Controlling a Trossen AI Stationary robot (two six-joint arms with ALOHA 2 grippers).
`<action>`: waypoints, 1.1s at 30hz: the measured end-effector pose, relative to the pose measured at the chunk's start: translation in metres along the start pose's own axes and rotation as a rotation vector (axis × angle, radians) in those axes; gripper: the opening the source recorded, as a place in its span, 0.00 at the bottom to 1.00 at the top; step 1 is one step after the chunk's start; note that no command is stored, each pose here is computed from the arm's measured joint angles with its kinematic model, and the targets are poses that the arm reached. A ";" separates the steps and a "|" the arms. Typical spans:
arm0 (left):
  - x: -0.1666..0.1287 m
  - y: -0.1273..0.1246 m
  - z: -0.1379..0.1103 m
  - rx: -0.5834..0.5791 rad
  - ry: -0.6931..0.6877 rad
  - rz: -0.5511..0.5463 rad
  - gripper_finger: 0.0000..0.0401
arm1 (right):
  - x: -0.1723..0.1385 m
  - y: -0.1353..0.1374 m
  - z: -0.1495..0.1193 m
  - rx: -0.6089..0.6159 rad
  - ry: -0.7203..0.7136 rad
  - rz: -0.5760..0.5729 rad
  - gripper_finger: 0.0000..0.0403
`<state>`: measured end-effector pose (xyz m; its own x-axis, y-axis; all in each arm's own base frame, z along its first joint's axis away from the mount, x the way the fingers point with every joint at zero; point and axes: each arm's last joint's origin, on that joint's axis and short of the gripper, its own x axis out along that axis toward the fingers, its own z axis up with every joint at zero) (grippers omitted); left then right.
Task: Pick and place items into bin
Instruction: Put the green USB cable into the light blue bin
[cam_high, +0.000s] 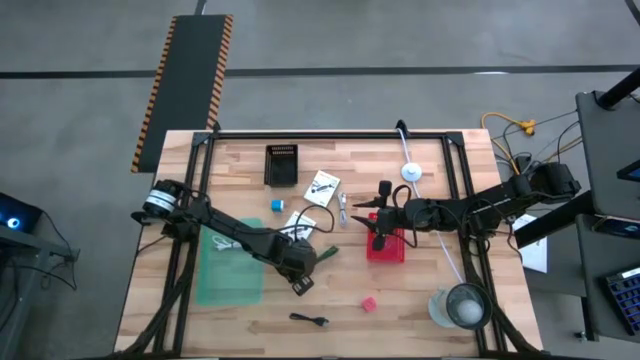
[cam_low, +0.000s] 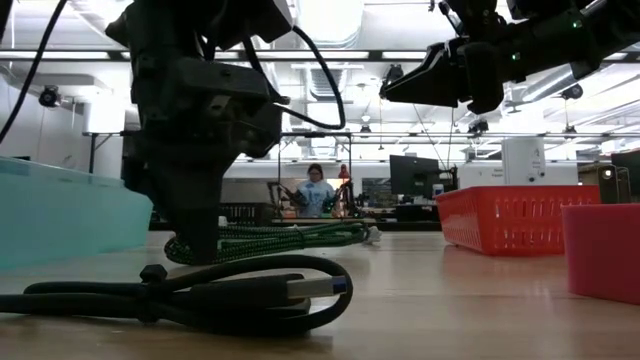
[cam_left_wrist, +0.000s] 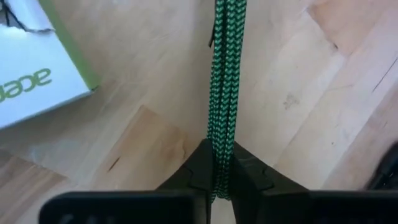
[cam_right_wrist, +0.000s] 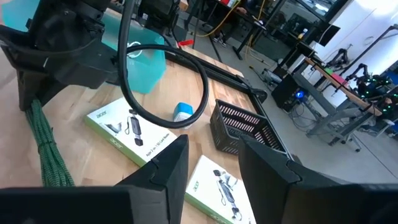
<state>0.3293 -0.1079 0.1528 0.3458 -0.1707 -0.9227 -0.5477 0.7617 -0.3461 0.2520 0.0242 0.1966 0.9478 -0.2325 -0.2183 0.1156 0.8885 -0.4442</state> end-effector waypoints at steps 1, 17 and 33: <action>-0.001 0.000 0.000 0.006 0.001 -0.002 0.04 | 0.000 0.000 0.000 0.000 0.000 0.000 0.31; -0.064 -0.022 0.009 0.259 0.022 -0.065 0.04 | 0.000 0.000 0.000 -0.002 0.004 0.002 0.30; -0.128 0.009 -0.014 -0.018 0.108 0.263 0.02 | 0.000 0.000 -0.001 -0.011 0.009 0.003 0.29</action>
<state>0.2692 -0.0880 0.2649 0.1074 -0.0345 -0.9936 -0.6214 0.7778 -0.0942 0.2518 0.0241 0.1957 0.9455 -0.2330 -0.2274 0.1090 0.8847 -0.4532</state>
